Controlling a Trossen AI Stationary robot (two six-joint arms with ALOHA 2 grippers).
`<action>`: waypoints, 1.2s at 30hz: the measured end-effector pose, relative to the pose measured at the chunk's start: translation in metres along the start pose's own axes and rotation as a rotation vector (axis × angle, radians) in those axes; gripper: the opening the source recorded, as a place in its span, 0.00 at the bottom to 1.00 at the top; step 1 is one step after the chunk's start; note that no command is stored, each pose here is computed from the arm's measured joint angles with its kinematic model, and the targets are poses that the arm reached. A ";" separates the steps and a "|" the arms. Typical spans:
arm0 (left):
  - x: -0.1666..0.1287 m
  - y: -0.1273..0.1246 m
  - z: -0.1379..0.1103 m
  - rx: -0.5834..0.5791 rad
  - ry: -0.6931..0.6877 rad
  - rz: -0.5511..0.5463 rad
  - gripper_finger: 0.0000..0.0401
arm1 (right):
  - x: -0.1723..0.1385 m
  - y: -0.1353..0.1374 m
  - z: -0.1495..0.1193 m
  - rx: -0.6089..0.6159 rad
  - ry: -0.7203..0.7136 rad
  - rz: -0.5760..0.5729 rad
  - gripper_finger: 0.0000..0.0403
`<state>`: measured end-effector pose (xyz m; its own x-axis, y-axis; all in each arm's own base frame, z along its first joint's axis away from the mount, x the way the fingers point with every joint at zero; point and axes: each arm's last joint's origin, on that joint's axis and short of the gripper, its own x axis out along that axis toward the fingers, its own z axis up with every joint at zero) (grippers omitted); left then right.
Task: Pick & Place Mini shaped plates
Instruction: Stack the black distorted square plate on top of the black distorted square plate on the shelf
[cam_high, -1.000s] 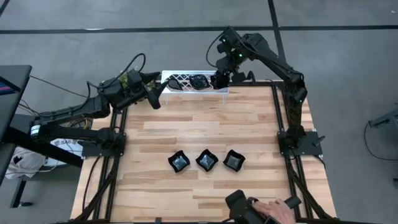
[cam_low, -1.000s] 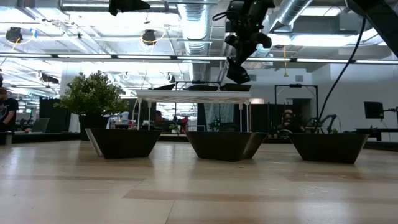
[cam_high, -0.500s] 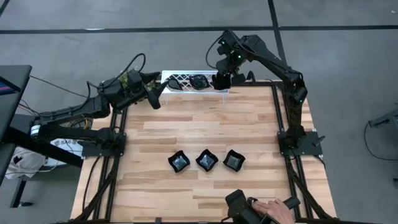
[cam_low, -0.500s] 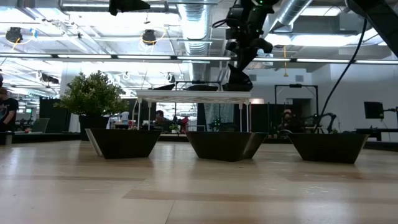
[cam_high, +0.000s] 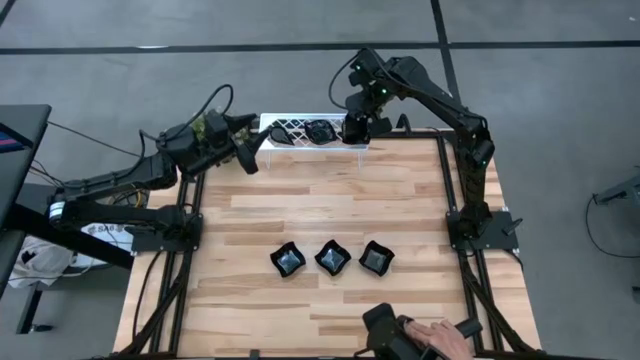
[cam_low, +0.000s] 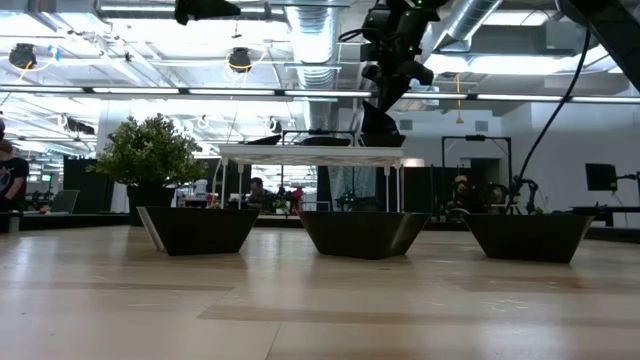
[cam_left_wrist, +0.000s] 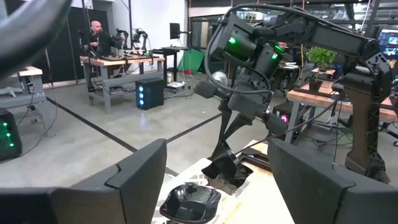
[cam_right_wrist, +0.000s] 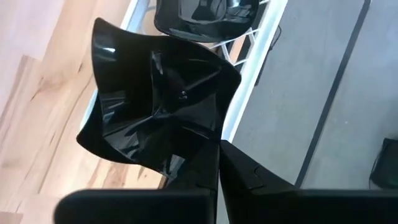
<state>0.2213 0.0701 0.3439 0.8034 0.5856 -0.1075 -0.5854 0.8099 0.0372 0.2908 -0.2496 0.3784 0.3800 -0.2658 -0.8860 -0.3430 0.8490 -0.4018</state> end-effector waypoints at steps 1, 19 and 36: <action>0.000 0.001 0.000 0.000 0.000 0.003 0.70 | 0.000 0.000 0.000 0.007 0.000 0.000 0.02; 0.001 0.002 0.001 -0.003 -0.007 0.009 0.70 | -0.027 0.002 -0.002 0.014 0.009 -0.105 0.12; 0.001 0.002 0.001 -0.004 -0.008 0.008 0.70 | -0.116 0.091 0.015 0.737 -0.214 0.294 0.12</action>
<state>0.2206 0.0720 0.3447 0.7992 0.5927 -0.0997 -0.5926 0.8048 0.0340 0.2282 -0.1348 0.4485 0.5440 0.0436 -0.8379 0.1698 0.9723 0.1609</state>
